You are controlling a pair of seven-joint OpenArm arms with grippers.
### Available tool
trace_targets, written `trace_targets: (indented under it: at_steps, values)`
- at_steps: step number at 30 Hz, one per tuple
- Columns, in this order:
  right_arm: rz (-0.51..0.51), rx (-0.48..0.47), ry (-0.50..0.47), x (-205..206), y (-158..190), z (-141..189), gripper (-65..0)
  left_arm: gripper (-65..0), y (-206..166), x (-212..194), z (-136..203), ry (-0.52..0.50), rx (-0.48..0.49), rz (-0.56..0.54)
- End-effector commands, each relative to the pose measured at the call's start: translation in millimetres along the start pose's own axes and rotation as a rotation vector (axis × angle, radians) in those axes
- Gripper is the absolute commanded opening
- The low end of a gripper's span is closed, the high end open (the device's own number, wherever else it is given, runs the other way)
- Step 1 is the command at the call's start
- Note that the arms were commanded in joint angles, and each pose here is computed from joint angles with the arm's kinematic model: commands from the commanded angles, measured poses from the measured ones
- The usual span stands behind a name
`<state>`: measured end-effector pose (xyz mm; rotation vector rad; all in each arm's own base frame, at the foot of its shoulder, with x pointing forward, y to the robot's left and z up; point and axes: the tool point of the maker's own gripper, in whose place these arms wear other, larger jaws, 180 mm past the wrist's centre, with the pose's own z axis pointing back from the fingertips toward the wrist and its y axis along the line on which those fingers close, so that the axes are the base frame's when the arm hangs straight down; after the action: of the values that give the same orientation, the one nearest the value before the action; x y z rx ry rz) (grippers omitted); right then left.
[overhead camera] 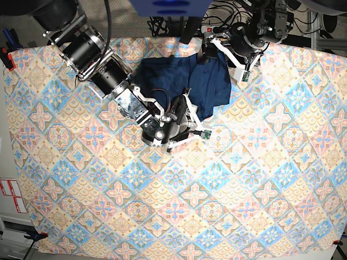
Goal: Fold the T-shirt properly
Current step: 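Lift the bundle edge with the left gripper and fold it toward the right gripper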
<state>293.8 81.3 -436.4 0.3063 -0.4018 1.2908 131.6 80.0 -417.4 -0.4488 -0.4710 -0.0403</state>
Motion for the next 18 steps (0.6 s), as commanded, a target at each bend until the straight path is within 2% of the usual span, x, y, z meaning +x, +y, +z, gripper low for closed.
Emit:
trace_targets:
  at_steps: [1, 8, 18]
  values:
    - [0.018, -0.011, -0.076, 28, -6, 9, -41.3, -6.0, -3, 7, 3, -0.027, -0.012, -0.005]
    - [0.034, 0.009, -0.101, 47, 5, 5, -41.4, -6.0, -3, 8, 3, -0.028, -0.011, -0.007]
    - [0.034, 0.013, -0.095, 46, 6, 4, -41.4, -6.0, -3, 9, 3, -0.033, -0.014, -0.005]
